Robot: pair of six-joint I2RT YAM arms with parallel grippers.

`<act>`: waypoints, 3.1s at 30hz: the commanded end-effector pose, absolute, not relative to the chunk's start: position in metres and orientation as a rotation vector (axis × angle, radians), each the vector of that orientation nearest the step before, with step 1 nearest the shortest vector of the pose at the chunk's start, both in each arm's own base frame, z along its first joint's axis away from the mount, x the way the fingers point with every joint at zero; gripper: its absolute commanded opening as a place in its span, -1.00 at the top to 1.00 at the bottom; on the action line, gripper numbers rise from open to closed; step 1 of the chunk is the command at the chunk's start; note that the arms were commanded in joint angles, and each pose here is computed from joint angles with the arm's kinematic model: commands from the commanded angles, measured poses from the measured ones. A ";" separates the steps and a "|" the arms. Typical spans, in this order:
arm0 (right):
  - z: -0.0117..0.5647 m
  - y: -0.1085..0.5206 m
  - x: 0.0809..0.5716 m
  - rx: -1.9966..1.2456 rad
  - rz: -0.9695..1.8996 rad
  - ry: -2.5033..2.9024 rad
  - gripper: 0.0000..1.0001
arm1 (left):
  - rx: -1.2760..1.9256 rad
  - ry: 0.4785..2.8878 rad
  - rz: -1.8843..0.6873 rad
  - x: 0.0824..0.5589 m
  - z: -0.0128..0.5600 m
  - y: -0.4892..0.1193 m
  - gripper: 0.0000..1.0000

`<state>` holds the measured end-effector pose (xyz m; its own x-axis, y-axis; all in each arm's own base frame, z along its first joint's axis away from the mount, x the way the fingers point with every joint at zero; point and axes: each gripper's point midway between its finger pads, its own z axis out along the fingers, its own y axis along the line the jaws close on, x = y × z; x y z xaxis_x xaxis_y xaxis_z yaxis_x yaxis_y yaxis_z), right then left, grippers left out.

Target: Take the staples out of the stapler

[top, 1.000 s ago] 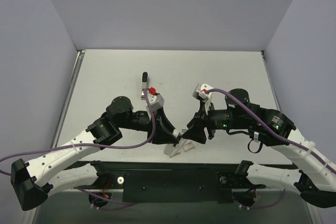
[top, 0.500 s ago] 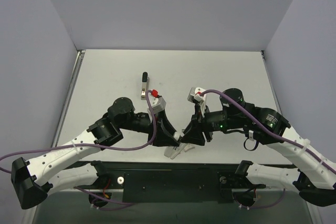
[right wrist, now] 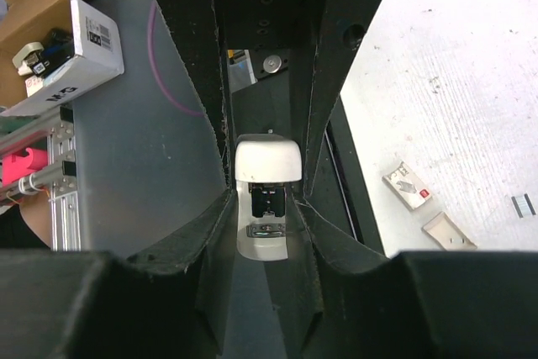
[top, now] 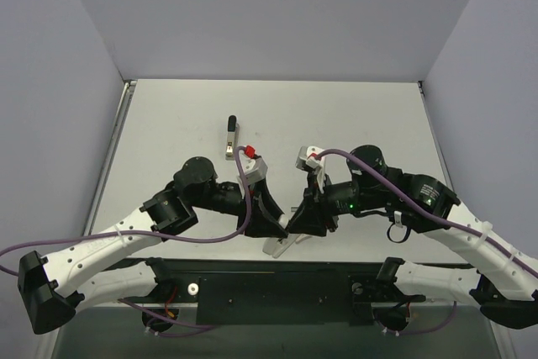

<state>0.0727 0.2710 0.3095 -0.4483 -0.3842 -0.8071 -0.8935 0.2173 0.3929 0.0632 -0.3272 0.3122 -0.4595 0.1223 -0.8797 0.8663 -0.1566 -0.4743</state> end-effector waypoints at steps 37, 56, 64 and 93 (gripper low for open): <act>0.259 0.242 0.050 -0.966 1.211 1.985 1.00 | 0.986 1.338 -1.573 0.079 0.383 -0.320 1.00; 0.309 0.205 0.086 -0.814 0.939 1.920 0.28 | 0.968 1.359 -1.550 0.081 0.379 -0.317 1.00; 0.323 0.202 0.110 -0.695 0.838 1.922 0.41 | 0.930 1.370 -1.520 0.089 0.381 -0.318 1.00; 0.294 0.255 0.158 -0.417 0.799 1.947 1.00 | 0.746 1.515 -1.310 0.146 0.373 -0.334 1.00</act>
<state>0.1480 0.2490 0.2967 -0.4948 -0.0046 -0.8690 -0.6175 0.7054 0.3479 0.1354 -0.3331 0.3346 -0.4199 -0.0559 -0.9059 0.8806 0.2163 -0.4215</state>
